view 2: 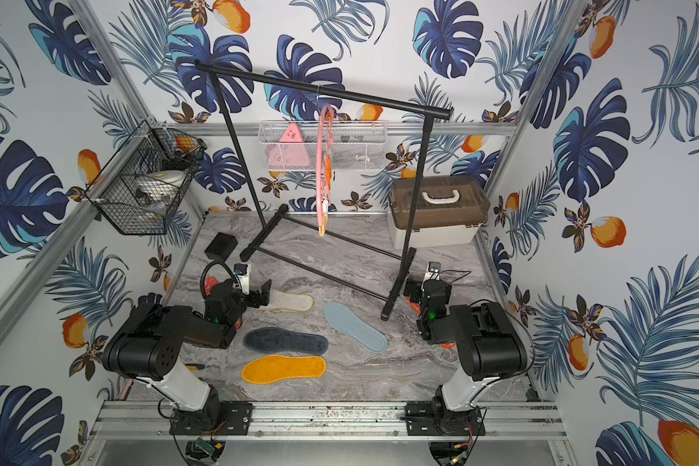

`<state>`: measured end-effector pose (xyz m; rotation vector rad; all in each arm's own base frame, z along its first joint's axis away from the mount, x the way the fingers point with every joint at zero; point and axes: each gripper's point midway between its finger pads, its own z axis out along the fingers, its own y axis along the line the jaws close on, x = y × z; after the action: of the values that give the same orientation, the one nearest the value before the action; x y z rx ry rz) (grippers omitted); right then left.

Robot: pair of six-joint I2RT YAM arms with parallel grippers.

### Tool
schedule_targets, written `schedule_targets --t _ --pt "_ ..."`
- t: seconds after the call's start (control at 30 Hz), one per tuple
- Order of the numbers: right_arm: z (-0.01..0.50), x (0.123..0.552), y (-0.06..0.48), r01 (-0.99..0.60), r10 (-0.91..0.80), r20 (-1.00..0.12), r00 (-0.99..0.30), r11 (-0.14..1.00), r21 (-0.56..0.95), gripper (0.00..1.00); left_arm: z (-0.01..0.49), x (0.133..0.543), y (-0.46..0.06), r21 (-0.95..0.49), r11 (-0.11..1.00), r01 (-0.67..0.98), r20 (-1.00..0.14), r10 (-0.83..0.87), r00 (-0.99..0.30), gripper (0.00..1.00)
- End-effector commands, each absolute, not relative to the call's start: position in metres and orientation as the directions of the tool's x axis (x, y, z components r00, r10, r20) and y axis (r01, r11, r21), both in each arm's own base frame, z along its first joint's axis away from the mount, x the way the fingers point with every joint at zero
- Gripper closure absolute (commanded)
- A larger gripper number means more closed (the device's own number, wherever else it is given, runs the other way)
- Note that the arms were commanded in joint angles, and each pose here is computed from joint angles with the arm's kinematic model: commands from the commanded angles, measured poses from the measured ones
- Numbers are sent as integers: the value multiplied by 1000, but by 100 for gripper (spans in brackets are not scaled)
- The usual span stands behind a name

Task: Take the shoe insoles off the hanger
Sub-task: Reset both arms

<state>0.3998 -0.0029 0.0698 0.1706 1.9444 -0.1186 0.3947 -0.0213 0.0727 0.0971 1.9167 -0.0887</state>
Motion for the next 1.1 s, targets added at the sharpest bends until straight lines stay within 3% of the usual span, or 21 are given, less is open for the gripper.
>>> schedule_targets --t 0.0,1.07 --pt "74 402 -5 192 71 -934 -350 981 2 0 77 397 -18 -25 995 92 -945 7 -327 1" --pt "74 402 -4 193 66 -935 -348 981 -2 0 76 399 -17 -18 996 82 -943 10 -332 1"
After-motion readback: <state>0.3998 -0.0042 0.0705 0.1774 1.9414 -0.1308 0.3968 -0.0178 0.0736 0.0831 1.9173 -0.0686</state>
